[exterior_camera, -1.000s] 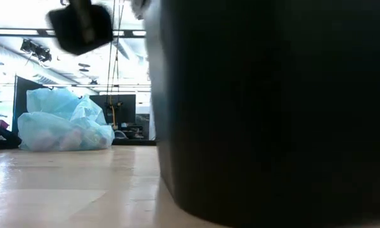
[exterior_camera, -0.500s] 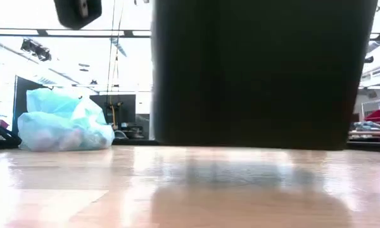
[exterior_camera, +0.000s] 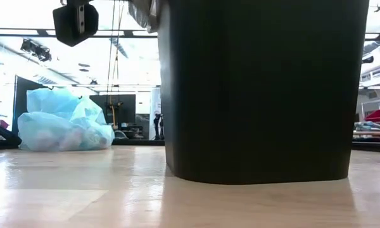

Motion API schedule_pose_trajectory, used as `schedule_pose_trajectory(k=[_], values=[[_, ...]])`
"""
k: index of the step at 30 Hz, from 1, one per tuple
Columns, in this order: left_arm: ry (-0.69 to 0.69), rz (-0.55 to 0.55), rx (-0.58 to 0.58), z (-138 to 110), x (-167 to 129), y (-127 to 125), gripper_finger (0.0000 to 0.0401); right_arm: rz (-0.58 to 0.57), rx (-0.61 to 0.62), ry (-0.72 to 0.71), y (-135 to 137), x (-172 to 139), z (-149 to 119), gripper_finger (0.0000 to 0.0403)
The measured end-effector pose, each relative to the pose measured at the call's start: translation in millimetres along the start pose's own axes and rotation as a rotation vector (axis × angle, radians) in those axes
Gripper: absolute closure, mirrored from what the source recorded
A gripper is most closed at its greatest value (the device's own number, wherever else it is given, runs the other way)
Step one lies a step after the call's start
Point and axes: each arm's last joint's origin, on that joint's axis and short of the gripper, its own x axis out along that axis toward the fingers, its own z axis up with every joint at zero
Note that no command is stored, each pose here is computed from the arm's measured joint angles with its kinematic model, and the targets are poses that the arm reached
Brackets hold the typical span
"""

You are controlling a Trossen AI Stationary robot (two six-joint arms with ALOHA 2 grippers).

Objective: Place trash/remove bag and relplace
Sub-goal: Put the gray trash bag into the trash bin

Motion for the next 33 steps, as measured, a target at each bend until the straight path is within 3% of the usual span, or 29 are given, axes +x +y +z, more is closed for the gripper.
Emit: schedule_pose_trajectory(k=[3,7,14,18,24,28,33], values=[[-0.001,-0.01,-0.008,0.2,-0.1,-0.9,0.0396,0.118,-0.017,-0.094,21.8,-3.4,24.5,0.0297],[0.0,-0.01,-0.005,0.1,-0.2,-0.9,0.0396,0.135,-0.133,-0.066,40.8,21.5,41.1,0.0297],[0.001,-0.007,0.02,0.0,-0.1,-0.6,0.0396,0.061,-0.298,0.137,51.2,88.0,46.2,0.0288],[0.0,-0.009,0.019,0.1,-0.1,-0.8,0.0396,0.027,-0.324,0.29,47.8,120.2,35.1,0.0273],[-0.029,0.007,0.019,1.0,-0.1,-0.4,0.0396,0.096,-0.289,0.441,47.0,148.0,18.5,0.0273],[-0.052,0.01,0.016,2.2,-0.2,-1.1,0.0396,0.086,-0.262,0.466,46.2,150.1,16.5,0.0298],[-0.081,-0.028,0.015,5.3,-0.3,-5.6,0.0396,0.113,-0.263,0.482,53.9,140.9,14.2,0.0385]])
